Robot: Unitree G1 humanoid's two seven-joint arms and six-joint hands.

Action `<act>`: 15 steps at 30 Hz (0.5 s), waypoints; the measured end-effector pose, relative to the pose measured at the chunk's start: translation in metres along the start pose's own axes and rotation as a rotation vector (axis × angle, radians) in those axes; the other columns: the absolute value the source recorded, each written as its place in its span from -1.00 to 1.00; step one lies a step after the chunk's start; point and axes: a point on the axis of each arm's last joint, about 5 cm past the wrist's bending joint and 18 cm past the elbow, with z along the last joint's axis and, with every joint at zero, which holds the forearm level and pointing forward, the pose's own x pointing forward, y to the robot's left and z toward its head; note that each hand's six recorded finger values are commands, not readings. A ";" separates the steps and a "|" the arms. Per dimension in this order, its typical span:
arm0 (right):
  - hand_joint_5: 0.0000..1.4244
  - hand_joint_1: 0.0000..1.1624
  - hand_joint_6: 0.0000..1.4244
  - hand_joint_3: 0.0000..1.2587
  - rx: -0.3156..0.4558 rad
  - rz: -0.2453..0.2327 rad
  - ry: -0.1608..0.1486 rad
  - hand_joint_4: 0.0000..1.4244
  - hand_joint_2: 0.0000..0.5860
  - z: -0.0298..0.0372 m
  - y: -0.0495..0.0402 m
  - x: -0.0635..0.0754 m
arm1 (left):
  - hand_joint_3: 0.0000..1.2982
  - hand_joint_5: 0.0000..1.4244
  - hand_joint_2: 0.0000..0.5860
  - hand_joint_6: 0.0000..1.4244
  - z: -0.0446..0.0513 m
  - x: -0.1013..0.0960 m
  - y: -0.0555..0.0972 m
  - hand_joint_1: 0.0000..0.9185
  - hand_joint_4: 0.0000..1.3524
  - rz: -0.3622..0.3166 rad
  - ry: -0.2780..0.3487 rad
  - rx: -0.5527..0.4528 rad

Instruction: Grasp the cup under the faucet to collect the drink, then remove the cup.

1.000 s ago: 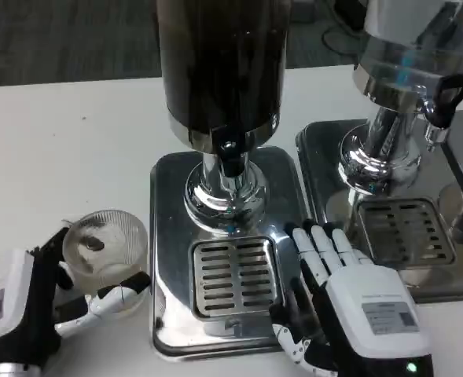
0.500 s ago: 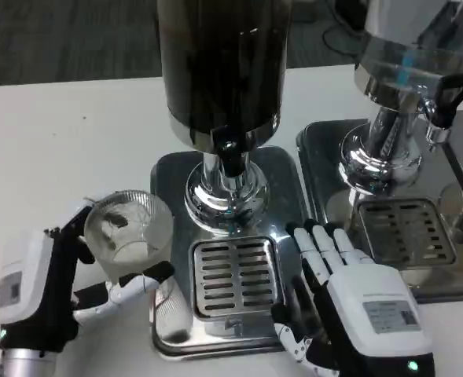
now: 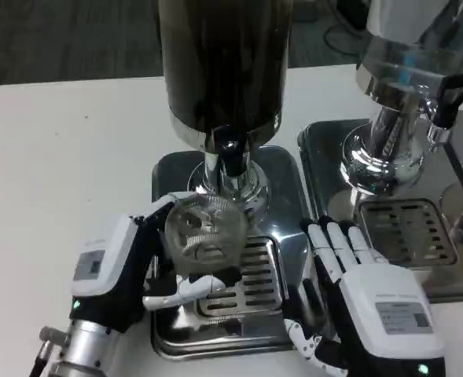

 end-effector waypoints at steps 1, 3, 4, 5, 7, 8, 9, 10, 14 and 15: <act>-1.00 -0.18 -0.79 -0.94 0.001 -0.002 0.003 -1.00 0.39 0.0003 0.0001 0.000 | -0.35 0.02 -0.76 0.34 0.0009 0.005 -0.002 0.25 -0.23 -0.005 -0.001 0.002; -1.00 -0.18 -0.79 -0.94 0.007 -0.003 0.012 -1.00 0.39 0.0016 0.0007 -0.001 | -0.35 0.02 -0.75 0.34 0.0033 0.013 -0.006 0.22 -0.23 -0.011 -0.005 -0.003; -1.00 -0.18 -0.79 -0.94 0.009 -0.002 0.015 -1.00 0.39 0.0016 0.0010 -0.001 | -0.36 0.02 -0.76 0.34 0.0037 0.013 -0.007 0.14 -0.26 -0.014 -0.007 -0.004; -1.00 -0.18 -0.79 -0.94 0.009 -0.001 0.018 -1.00 0.39 0.0013 0.0011 -0.002 | -0.38 0.02 -0.76 0.31 0.0041 0.013 -0.009 0.00 -0.28 -0.015 -0.007 -0.006; -1.00 -0.18 -0.79 -0.94 0.013 -0.004 0.026 -1.00 0.39 0.0017 0.0013 -0.002 | -0.43 0.00 -0.72 0.25 0.0054 0.016 -0.011 -0.37 -0.28 -0.026 -0.015 -0.007; -1.00 -0.18 -0.79 -0.94 0.014 -0.006 0.026 -1.00 0.39 0.0020 0.0013 -0.001 | -0.44 -0.01 -0.72 0.22 0.0055 0.017 -0.011 -0.44 -0.28 -0.029 -0.016 -0.008; -1.00 -0.18 -0.79 -0.94 0.016 -0.006 0.027 -1.00 0.39 0.0023 0.0013 -0.001 | -0.44 -0.02 -0.72 0.22 0.0056 0.017 -0.012 -0.50 -0.28 -0.035 -0.015 -0.010; -1.00 -0.18 -0.79 -0.94 0.019 -0.008 0.027 -1.00 0.39 0.0029 0.0014 -0.001 | -0.45 -0.03 -0.74 0.19 0.0055 0.017 -0.013 -0.54 -0.28 -0.055 -0.014 -0.007; -1.00 -0.18 -0.79 -0.94 0.021 -0.008 0.028 -1.00 0.39 0.0031 0.0015 -0.001 | -0.46 -0.07 -0.75 0.12 0.0059 0.017 -0.014 -0.67 -0.31 -0.079 -0.020 -0.006; -1.00 -0.18 -0.79 -0.94 0.021 -0.008 0.028 -1.00 0.39 0.0032 0.0014 -0.001 | -0.46 -0.07 -0.75 0.12 0.0060 0.018 -0.014 -0.68 -0.31 -0.082 -0.021 -0.006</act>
